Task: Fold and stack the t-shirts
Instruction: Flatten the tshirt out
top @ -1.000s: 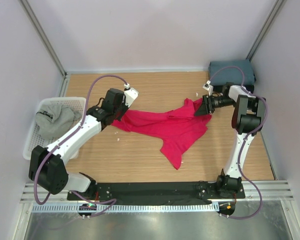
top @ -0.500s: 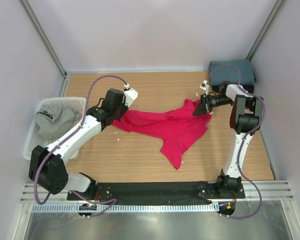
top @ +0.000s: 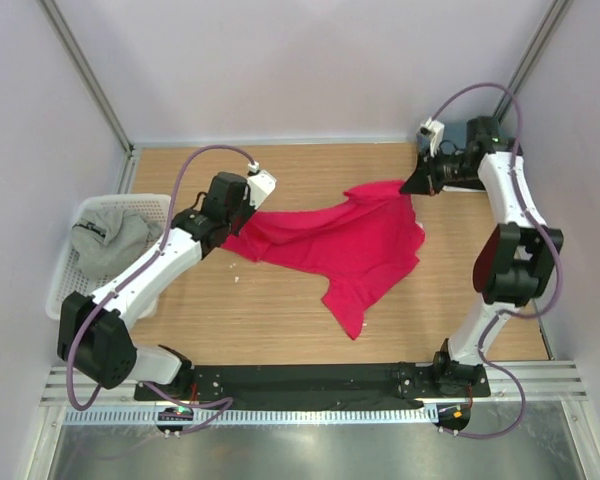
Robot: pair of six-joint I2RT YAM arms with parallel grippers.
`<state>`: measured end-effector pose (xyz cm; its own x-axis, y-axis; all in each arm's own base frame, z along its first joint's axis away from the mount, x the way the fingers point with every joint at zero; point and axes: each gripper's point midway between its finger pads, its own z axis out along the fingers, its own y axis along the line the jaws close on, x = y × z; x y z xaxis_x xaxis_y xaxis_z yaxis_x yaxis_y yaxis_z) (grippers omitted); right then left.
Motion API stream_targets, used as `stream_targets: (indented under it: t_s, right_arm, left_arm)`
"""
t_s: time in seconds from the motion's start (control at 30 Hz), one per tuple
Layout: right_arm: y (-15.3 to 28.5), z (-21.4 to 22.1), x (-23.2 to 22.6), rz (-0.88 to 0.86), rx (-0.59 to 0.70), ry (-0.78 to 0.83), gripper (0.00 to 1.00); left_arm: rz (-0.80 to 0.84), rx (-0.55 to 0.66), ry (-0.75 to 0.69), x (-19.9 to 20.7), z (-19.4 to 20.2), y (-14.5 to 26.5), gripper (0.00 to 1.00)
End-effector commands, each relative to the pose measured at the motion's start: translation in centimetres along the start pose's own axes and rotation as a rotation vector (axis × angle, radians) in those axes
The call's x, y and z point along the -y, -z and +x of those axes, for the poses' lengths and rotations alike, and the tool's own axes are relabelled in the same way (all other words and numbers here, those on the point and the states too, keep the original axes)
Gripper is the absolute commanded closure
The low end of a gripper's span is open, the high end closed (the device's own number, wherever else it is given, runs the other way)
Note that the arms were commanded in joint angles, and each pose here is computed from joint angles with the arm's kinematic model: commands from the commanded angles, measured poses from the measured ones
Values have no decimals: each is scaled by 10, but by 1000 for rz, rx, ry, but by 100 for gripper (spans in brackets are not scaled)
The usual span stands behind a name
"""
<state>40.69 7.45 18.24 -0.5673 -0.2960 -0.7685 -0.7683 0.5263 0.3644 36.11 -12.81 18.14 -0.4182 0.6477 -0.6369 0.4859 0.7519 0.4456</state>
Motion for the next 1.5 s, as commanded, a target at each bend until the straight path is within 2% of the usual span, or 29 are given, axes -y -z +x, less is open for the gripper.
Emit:
stream_targets:
  t_s: [0.0,0.1,0.2,0.3,0.33,0.37,0.43,0.53,0.57,0.6,0.63,0.73,0.77,0.8,0.83,0.87,0.9,0.93,1.0,1.13,1.17,1.23,1.27,1.37,1.47]
  right_arm:
    - [41,-71,-16,156,150,148,98]
    - [42,-72,-16,173,158,114,99]
    - [30,-60,-26,115,133,26,98]
    - [5,-37,-59,-4,100,-48,99]
    - [-11,-10,-68,-46,67,-129,99]
    - [-21,-8,-70,-65,89,-123,99]
    - [-49,19,-97,-136,41,-236,99]
    - [-82,25,-118,-181,8,-216,99]
    - [-87,19,-118,-179,16,-182,95]
    - [-91,14,-118,-176,21,-161,77]
    - [-92,1,-119,-169,38,-122,67]
    - [-85,-24,-98,-34,78,46,52]
    - [-81,-25,-86,21,73,174,47]
    - [-69,-29,-70,156,60,257,43]
    - [-67,-16,-59,218,38,295,37]
    - [-59,-24,-47,306,70,390,24]
    - [-46,-29,-45,369,75,524,1]
    - [-45,-3,-36,421,16,576,0]
    - [-42,8,-29,429,-61,714,0]
    - [-46,32,-24,408,-152,843,0]
    - [-41,17,-9,514,-131,873,0]
    - [-45,14,7,578,-117,895,0]
    - [-43,-4,14,646,-68,945,0]
    - [-55,-11,18,634,-41,948,0]
    - [-61,-35,-10,537,44,851,0]
  left_arm:
    - [-84,112,17,-31,-41,18,100]
    - [-83,128,25,-33,-46,24,100]
    - [-80,138,31,-34,-47,28,100]
    - [-82,149,35,-35,-48,32,100]
    - [-83,154,39,-35,-48,34,100]
    - [-83,156,41,-36,-49,34,100]
    - [-77,151,45,-33,-46,32,100]
    - [-70,147,48,-30,-44,28,100]
    - [-66,139,48,-29,-42,25,100]
    - [-65,136,49,-28,-42,24,100]
    - [-63,134,50,-27,-42,22,100]
    - [-56,132,51,-26,-41,22,100]
    - [-51,134,52,-25,-42,22,100]
    - [-52,134,56,-25,-41,23,100]
    - [-53,135,55,-25,-41,24,100]
    - [-51,135,55,-24,-41,24,100]
    - [-51,131,53,-24,-38,24,100]
    - [-51,128,53,-24,-37,23,100]
    - [-53,116,48,-22,-33,20,100]
    - [-55,96,48,-20,-27,15,100]
    - [-50,96,46,-19,-28,14,100]
    - [-42,95,52,-17,-29,12,100]
    - [-35,86,53,-16,-28,9,100]
    - [-22,70,58,-13,-28,5,100]
    - [-33,57,55,-15,-25,6,100]
